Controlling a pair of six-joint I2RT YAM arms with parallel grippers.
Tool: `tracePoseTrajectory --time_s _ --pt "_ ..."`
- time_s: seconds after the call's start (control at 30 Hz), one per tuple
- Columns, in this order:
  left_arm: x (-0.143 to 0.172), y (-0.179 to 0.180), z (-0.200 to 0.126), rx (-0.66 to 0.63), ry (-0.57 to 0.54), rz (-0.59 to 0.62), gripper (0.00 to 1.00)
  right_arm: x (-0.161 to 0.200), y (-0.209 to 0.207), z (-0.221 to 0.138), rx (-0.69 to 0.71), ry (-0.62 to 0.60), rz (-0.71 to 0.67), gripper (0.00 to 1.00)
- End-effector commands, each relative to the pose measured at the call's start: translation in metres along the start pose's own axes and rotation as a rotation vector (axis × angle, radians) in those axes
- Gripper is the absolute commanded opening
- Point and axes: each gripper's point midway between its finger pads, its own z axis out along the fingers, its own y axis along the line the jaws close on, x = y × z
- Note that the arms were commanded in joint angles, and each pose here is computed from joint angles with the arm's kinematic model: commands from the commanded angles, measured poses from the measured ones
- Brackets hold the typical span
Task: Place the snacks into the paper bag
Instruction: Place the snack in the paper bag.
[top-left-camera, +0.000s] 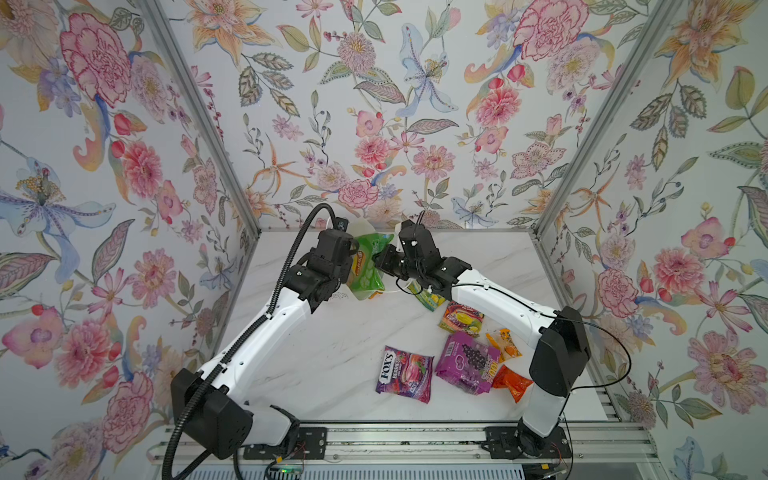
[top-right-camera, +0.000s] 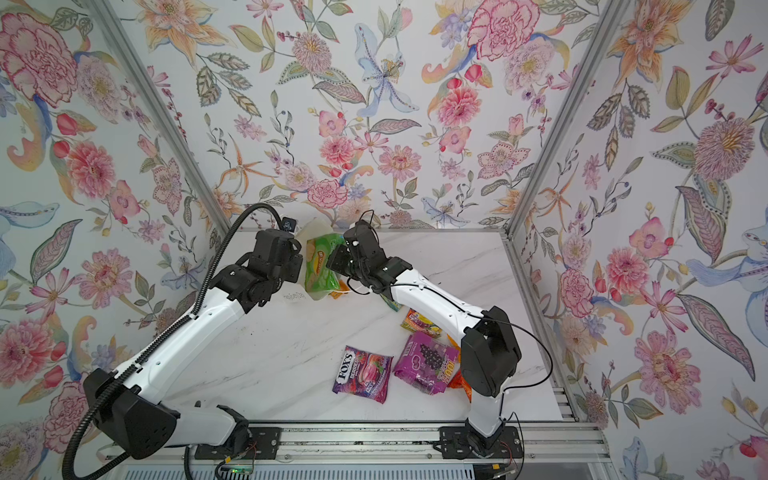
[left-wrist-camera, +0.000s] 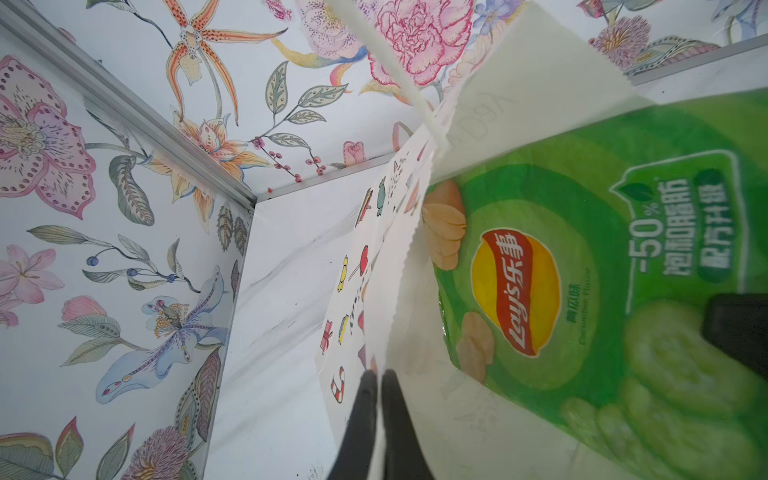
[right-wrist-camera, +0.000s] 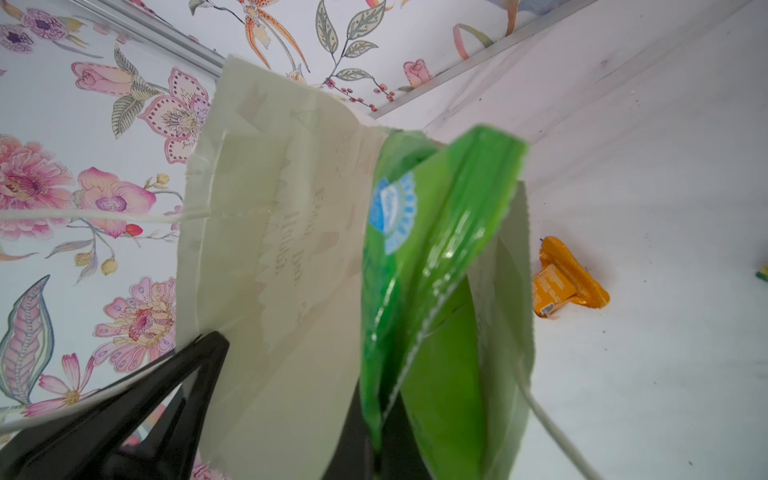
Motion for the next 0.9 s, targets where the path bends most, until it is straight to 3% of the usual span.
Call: tracePoseTrajectory --time_s 0.0,0.47,0.67,0.73,0.87 --pt "-0.008 -0.006 -0.008 0.044 -0.047 -0.029 0.0 -0.013 0.021 0.01 -0.053 -0.055 0.027 0.0" --pt "-0.011 -0.01 -0.013 0.084 -0.077 -0.035 0.0 -0.009 0.004 0.047 0.015 -0.048 0.003 0.0" --pt "-0.009 -0.008 -0.014 0.076 -0.076 -0.034 0.0 -0.012 0.004 0.044 0.02 -0.061 -0.008 0.06" --pt "-0.01 -0.007 -0.014 0.07 -0.077 -0.034 0.0 -0.014 0.006 0.042 0.017 -0.065 -0.013 0.11" --pt "-0.008 -0.004 -0.012 0.054 -0.071 -0.042 0.0 -0.017 0.011 0.035 0.012 -0.076 -0.026 0.33"
